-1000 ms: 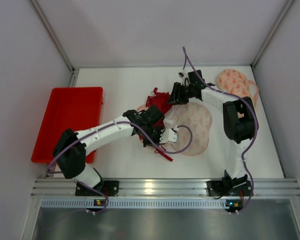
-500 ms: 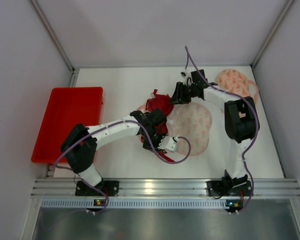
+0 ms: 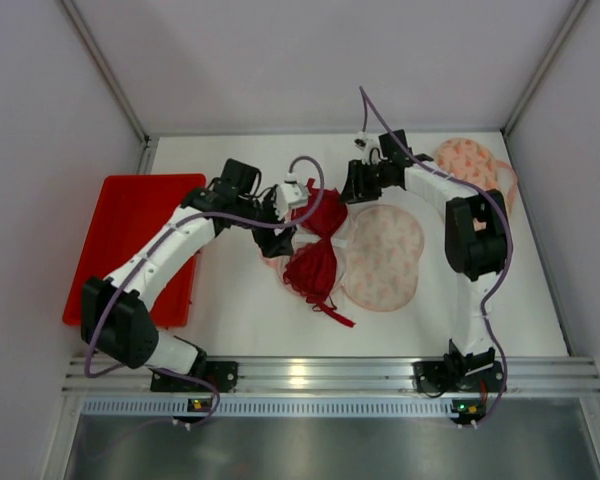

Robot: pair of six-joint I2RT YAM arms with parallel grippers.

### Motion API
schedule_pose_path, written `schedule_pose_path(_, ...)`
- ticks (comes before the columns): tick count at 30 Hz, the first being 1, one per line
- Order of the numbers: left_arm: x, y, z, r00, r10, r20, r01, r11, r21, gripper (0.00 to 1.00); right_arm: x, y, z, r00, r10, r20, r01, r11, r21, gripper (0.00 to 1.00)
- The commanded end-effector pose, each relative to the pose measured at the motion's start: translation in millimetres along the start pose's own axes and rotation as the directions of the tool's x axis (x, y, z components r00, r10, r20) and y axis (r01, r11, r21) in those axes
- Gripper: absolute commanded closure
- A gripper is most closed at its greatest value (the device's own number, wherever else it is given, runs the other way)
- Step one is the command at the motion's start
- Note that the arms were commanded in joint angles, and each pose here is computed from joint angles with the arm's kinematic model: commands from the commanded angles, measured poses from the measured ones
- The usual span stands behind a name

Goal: Place the bra in the laundry bag and zip it closed
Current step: Adjust the bra in the laundry bag.

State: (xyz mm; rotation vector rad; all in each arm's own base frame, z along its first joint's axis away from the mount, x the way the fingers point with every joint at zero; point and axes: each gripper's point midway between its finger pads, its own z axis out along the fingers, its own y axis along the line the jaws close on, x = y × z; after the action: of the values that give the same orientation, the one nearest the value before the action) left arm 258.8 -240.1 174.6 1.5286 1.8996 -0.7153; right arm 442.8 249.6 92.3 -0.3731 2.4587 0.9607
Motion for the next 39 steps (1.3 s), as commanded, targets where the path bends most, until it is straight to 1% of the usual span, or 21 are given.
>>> schedule_pose_path(1, -6, 24, -18, 0.966, -0.23, 0.119, 0.241, 0.966, -0.088, 0.19, 1, 5, -3, 0.999, -0.041, -0.03, 0.04, 0.999, -0.028, 0.58)
schedule_pose_path(3, 5, 30, -18, 0.949, -0.293, 0.116, 0.307, 0.942, -0.131, 0.2, 3, 9, -1, 0.998, -0.046, -0.039, 0.045, 0.998, -0.039, 0.58)
schedule_pose_path(4, 18, 31, -13, 0.938, -0.327, 0.114, 0.342, 0.927, -0.155, 0.21, 4, 10, -1, 0.998, -0.047, -0.042, 0.045, 0.998, -0.045, 0.59)
schedule_pose_path(5, 22, 32, -12, 0.913, -0.386, 0.13, 0.404, 0.9, -0.166, 0.22, 5, 11, 1, 0.997, -0.058, -0.044, 0.056, 0.997, -0.049, 0.63)
schedule_pose_path(7, 36, 28, -5, 0.886, -0.444, 0.133, 0.462, 0.87, -0.172, 0.23, 4, 12, 2, 0.996, -0.079, -0.051, 0.077, 0.996, -0.05, 0.68)
schedule_pose_path(8, 40, 27, -3, 0.879, -0.46, 0.128, 0.476, 0.863, -0.17, 0.24, 9, 9, 2, 0.992, -0.099, -0.077, 0.096, 0.994, -0.048, 0.74)
schedule_pose_path(9, 43, 27, -1, 0.872, -0.474, 0.121, 0.489, 0.855, -0.171, 0.24, 3, 10, 0, 0.989, -0.127, -0.071, 0.124, 0.991, -0.045, 0.77)
schedule_pose_path(10, 51, 27, 5, 0.853, -0.512, 0.101, 0.522, 0.836, -0.171, 0.24, 3, 8, 0, 0.987, -0.144, -0.076, 0.141, 0.989, -0.041, 0.8)
schedule_pose_path(11, 56, 30, 6, 0.843, -0.529, 0.095, 0.538, 0.823, -0.184, 0.25, 2, 8, -2, 0.983, -0.169, -0.079, 0.166, 0.985, -0.038, 0.87)
schedule_pose_path(12, 62, 31, 9, 0.83, -0.551, 0.085, 0.556, 0.81, -0.185, 0.25, 0, 7, -4, 0.975, -0.208, -0.084, 0.205, 0.978, -0.035, 0.91)
schedule_pose_path(16, 70, 38, 16, 0.801, -0.595, 0.07, 0.597, 0.782, -0.179, 0.26, 0, 7, -6, 0.96, -0.262, -0.099, 0.259, 0.965, -0.049, 1.0)
schedule_pose_path(19, 76, 42, 24, 0.784, -0.619, 0.045, 0.616, 0.767, -0.182, 0.26, -1, 12, -9, 0.943, -0.319, -0.094, 0.312, 0.947, -0.078, 1.0)
schedule_pose_path(20, 78, 44, 25, 0.782, -0.622, 0.042, 0.618, 0.764, -0.185, 0.26, -2, 13, -10, 0.929, -0.359, -0.092, 0.352, 0.932, -0.085, 1.0)
schedule_pose_path(24, 87, 50, 33, 0.766, -0.642, 0.016, 0.633, 0.75, -0.191, 0.27, -8, 17, -9, 0.894, -0.439, -0.088, 0.431, 0.897, -0.099, 1.0)
schedule_pose_path(26, 85, 49, 34, 0.76, -0.65, 0.018, 0.644, 0.748, -0.164, 0.28, -7, 16, -2, 0.877, -0.47, -0.098, 0.46, 0.881, -0.112, 1.0)
schedule_pose_path(28, 78, 46, 34, 0.766, -0.642, 0.028, 0.64, 0.759, -0.12, 0.29, -6, 17, 3, 0.863, -0.495, -0.102, 0.482, 0.867, -0.131, 1.0)
schedule_pose_path(33, 75, 37, 36, 0.767, -0.641, 0.027, 0.641, 0.764, -0.07, 0.36, -8, 19, 19, 0.857, -0.506, -0.094, 0.49, 0.858, -0.154, 1.0)
schedule_pose_path(35, 70, 33, 38, 0.757, -0.653, 0.027, 0.654, 0.756, -0.03, 0.37, -8, 18, 22, 0.858, -0.505, -0.093, 0.489, 0.858, -0.155, 1.0)
schedule_pose_path(39, 67, 33, 44, 0.732, -0.681, 0.019, 0.681, 0.732, -0.002, 0.37, -6, 19, 22, 0.858, -0.504, -0.095, 0.486, 0.859, -0.162, 1.0)
